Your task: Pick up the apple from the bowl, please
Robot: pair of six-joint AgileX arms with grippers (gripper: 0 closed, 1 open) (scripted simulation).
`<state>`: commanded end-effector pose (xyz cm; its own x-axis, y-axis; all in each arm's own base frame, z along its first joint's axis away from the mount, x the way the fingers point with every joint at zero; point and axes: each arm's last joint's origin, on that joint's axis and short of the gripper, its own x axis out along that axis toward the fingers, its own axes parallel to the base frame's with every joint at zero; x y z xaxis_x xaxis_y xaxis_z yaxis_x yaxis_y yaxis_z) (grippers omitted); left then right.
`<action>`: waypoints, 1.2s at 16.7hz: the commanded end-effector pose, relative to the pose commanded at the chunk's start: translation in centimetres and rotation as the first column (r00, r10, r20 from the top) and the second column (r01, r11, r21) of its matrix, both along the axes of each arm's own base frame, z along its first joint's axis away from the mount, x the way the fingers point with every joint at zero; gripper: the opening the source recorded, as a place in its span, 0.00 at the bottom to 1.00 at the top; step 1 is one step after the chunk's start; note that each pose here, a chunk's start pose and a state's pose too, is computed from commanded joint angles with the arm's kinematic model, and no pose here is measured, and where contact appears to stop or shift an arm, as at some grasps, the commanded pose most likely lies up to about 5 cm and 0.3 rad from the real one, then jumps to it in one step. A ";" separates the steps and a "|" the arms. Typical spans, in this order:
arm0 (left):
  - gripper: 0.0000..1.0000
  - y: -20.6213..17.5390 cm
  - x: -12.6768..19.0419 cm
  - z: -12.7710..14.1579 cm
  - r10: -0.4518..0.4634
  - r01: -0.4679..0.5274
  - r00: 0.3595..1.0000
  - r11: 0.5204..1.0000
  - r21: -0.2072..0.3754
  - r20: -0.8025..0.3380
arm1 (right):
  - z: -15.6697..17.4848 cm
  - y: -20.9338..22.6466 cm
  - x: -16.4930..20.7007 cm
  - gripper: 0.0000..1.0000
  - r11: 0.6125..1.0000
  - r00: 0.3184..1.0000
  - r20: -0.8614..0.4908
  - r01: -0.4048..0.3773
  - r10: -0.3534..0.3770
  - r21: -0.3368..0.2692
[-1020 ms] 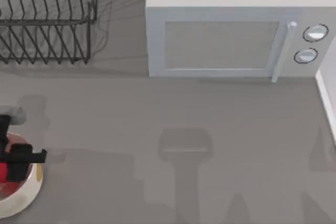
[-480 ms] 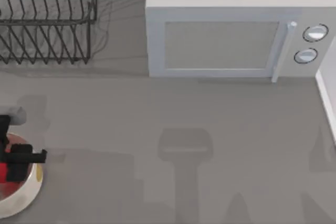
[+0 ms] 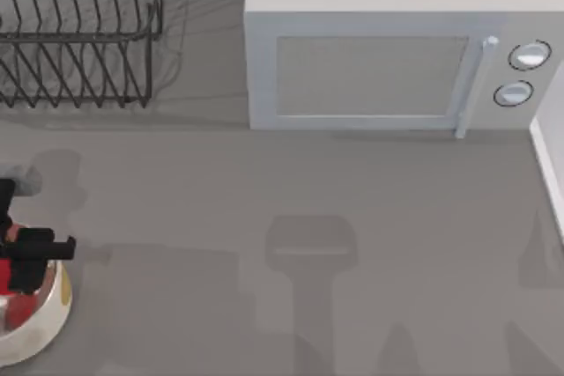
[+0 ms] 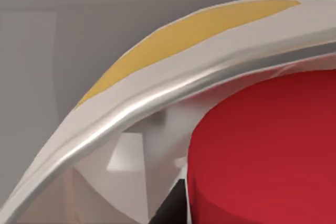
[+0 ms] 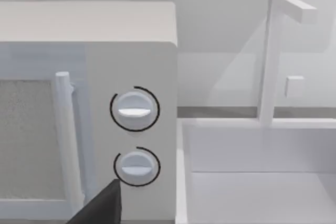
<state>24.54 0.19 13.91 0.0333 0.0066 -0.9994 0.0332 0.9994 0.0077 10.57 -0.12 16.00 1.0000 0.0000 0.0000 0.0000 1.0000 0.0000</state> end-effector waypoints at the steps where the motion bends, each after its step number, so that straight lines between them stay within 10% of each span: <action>1: 0.00 0.0 0.5 0.9 0.000 0.000 1.000 1.000 0.000 -0.004 | 0.0 0.0 0.0 1.00 1.000 1.000 0.000 0.000 0.000 0.000; 12: 0.00 0.0 0.7 20.9 0.000 0.000 1.000 1.000 0.000 -0.012 | 0.0 0.0 0.0 1.00 1.000 1.000 0.000 0.000 0.000 0.000; 20: 0.00 0.1 -0.8 23.6 0.003 -0.003 1.000 1.000 0.001 0.005 | 0.0 0.0 0.0 1.00 1.000 1.000 0.000 0.000 0.000 0.000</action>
